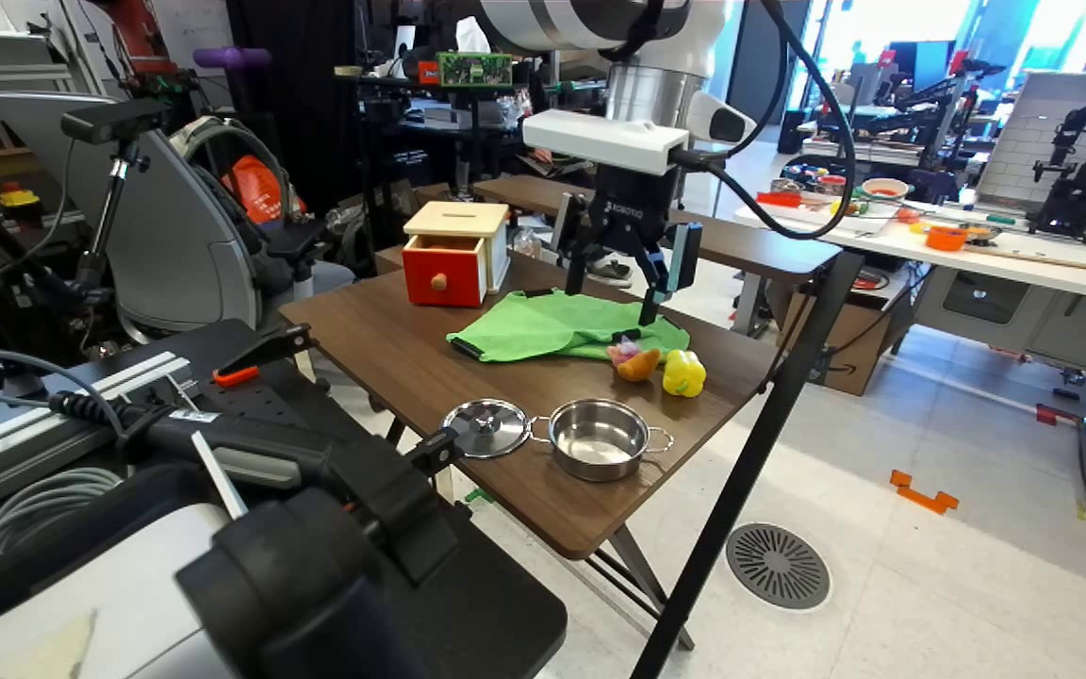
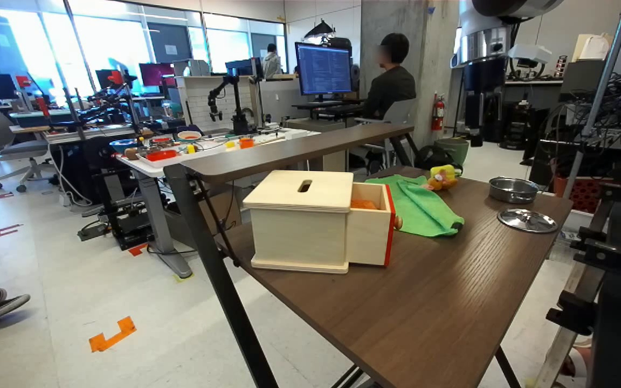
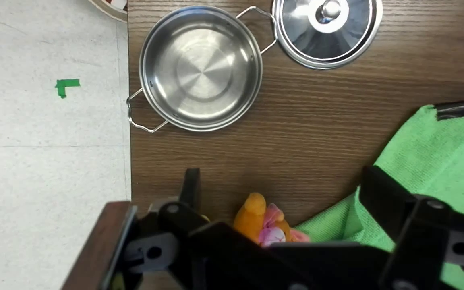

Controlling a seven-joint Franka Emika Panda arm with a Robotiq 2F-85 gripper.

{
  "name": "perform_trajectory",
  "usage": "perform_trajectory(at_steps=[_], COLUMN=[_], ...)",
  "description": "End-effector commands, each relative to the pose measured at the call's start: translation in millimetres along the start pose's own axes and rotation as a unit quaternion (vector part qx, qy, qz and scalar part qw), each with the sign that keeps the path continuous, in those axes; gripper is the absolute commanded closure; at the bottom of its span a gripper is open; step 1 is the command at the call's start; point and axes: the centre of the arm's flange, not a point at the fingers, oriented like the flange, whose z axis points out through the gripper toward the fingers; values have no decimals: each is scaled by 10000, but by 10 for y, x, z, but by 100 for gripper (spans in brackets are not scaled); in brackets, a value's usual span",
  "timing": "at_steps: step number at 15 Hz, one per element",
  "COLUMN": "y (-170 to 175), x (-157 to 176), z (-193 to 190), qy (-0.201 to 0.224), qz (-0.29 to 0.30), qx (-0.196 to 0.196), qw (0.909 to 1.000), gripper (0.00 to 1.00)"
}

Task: Put the brown plushy in the open drawer

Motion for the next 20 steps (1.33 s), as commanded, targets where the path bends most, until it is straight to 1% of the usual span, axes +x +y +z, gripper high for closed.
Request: perform_trajectory(at_steps=[1,5,6,10,20], y=[31,1,-1,74,60], x=[127,226,258,423,673], z=[182,439,493,585,756], qy=[70,-14,38,298,443], qz=[90,126,190,478,716], qx=[-93,-117,-164,-250,-286], qw=[9999,9999,9997,9981,9960], gripper=[0,0,0,0,0])
